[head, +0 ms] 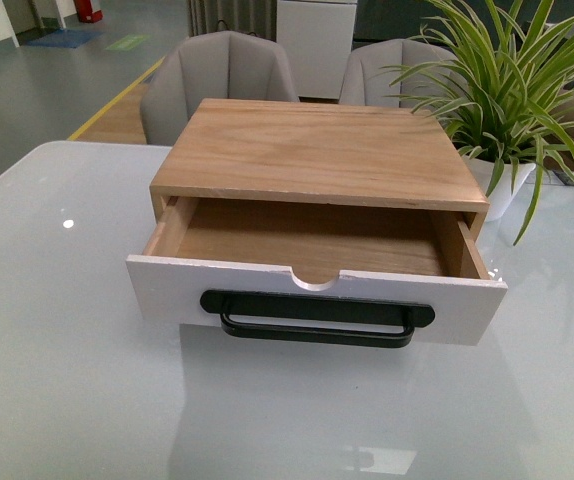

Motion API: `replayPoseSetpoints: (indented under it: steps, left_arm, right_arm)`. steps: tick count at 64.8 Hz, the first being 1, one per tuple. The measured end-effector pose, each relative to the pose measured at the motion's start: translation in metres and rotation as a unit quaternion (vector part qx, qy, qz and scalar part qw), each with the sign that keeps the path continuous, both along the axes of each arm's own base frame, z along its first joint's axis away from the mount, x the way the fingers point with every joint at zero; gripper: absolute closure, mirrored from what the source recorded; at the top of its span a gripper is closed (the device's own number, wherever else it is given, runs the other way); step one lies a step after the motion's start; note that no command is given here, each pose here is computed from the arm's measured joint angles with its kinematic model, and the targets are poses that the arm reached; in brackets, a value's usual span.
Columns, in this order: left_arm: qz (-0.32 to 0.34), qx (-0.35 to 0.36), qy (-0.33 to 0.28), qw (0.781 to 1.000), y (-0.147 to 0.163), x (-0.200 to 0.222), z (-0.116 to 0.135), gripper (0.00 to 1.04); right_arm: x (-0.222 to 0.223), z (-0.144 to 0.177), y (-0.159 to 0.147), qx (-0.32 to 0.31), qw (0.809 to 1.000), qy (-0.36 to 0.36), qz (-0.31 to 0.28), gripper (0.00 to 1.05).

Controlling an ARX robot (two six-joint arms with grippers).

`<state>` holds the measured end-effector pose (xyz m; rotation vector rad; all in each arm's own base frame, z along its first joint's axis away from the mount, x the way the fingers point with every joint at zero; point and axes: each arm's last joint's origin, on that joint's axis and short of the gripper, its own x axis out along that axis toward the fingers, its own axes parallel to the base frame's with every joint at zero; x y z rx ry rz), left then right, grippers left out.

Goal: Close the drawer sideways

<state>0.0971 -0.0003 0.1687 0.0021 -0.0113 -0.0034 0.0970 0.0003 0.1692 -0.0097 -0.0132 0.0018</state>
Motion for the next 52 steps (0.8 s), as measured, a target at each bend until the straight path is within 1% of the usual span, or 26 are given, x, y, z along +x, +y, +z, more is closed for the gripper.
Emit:
replayPoseSetpoints:
  steps: [50,51,52]
  left_arm:
    - [0.0,0.0,0.0,1.0,0.0,0.0,0.0,0.09]
    - [-0.006,0.001,0.009,1.0,-0.0001,0.0002,-0.0006,0.09]
    - [-0.021,0.005,0.036,0.999,-0.0002,0.0005,-0.0014,0.09]
  right_arm:
    - [0.0,0.0,0.0,0.0,1.0,0.0,0.0,0.09]
    - [0.0,0.0001,0.0,0.0,1.0,0.001,0.002,0.09]
    - [0.0003,-0.0012,0.0004,-0.018,0.999,0.026,0.023,0.09]
